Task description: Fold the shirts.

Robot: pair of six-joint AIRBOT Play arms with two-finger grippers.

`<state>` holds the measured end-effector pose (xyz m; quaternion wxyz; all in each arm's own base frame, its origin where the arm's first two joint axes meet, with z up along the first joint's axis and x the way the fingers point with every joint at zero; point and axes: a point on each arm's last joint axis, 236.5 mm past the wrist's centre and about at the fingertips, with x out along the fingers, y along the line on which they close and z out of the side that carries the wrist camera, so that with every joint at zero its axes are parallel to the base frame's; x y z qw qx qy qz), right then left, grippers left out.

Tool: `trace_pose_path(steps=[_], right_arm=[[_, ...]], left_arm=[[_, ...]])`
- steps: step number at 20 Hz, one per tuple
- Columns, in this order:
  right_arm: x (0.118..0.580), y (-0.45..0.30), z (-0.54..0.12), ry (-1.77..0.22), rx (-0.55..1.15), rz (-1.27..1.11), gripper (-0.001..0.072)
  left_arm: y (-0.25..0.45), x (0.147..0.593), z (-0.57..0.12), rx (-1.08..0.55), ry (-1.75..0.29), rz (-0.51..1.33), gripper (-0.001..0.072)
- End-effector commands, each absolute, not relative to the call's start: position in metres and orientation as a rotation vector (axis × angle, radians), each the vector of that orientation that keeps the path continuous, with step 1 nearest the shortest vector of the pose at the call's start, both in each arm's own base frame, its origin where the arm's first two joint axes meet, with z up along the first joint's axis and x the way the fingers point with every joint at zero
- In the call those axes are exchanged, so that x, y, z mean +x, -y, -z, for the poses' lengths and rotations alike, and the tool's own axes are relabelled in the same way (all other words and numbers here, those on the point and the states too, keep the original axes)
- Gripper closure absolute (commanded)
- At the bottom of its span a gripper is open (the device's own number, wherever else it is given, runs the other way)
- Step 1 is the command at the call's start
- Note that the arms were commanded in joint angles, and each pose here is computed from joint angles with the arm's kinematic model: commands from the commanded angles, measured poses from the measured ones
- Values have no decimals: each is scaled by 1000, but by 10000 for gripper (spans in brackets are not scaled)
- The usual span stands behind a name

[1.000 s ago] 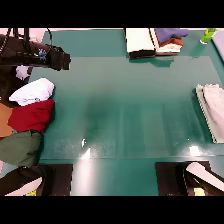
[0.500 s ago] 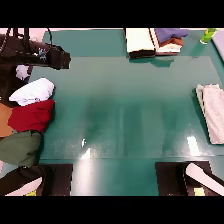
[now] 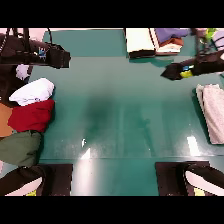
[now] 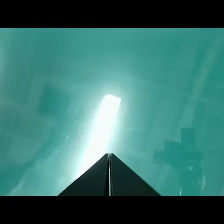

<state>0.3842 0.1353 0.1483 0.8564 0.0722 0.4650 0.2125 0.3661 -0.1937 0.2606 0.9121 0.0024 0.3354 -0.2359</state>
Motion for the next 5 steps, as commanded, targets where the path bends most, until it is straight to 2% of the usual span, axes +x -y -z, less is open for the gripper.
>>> trace_pose_path(steps=[1,5], right_arm=[[368,-190,-143,-990,90,-577,695],[365,-197,-145,-988,84,-594,696]], left_arm=[[194,366,-261,5,-691,486,684],[194,366,-261,5,-691,486,684]])
